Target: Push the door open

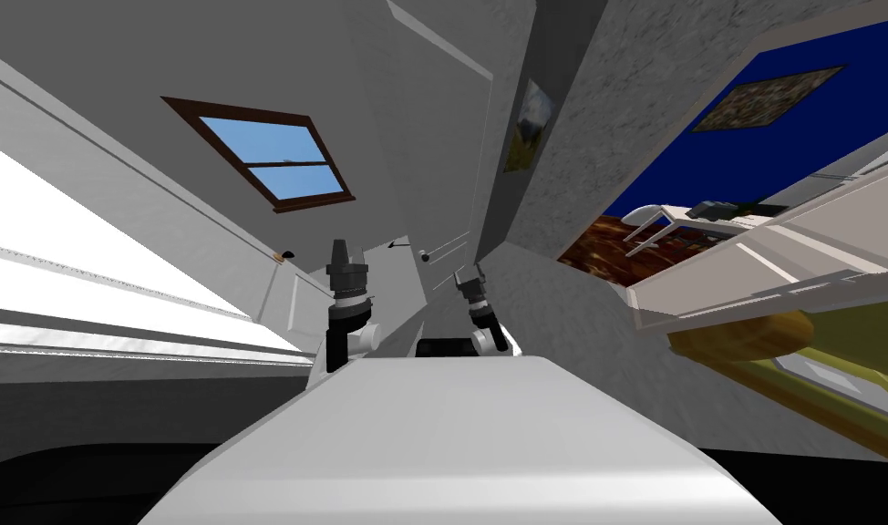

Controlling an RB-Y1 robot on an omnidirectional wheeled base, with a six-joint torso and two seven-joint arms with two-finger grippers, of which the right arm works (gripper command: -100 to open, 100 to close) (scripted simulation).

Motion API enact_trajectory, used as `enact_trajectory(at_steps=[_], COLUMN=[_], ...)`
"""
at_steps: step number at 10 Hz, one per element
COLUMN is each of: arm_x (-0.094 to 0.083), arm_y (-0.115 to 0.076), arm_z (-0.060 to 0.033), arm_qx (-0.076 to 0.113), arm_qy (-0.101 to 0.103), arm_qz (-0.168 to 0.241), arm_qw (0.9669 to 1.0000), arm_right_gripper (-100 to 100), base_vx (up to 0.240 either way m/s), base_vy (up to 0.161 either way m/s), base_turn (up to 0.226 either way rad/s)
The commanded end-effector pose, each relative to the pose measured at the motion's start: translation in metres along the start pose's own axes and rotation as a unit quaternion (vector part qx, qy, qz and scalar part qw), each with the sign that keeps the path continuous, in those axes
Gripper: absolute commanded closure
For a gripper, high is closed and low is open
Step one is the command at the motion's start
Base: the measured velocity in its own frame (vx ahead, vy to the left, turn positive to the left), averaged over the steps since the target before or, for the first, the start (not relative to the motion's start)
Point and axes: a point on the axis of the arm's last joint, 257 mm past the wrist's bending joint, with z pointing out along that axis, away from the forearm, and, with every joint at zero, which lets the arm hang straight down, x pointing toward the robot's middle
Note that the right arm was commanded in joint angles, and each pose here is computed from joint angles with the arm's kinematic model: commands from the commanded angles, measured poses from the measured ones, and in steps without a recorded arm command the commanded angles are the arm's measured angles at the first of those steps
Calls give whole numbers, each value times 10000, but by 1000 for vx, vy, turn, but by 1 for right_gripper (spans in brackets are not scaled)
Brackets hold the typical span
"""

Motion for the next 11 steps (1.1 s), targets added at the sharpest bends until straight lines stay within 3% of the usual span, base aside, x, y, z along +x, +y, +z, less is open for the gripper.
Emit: enact_trajectory(at_steps=[1, 5, 10, 11], arm_x=[9, -5, -17, -17], arm_y=[-183, -630, -1148, -1148], arm_z=[-32, -144, -342, -342], arm_qx=[179, 629, 1191, 1191], arm_qy=[9, -3, -79, -79], arm_qz=[297, 948, 1680, 1680], arm_qw=[9994, 9935, 9785, 9785], arm_right_gripper=[-100, -100, -100, -100], base_vx=[104, 100, 99, 68], base_vy=[0, 8, 9, 12], base_turn=[-37, -46, -42, -11])
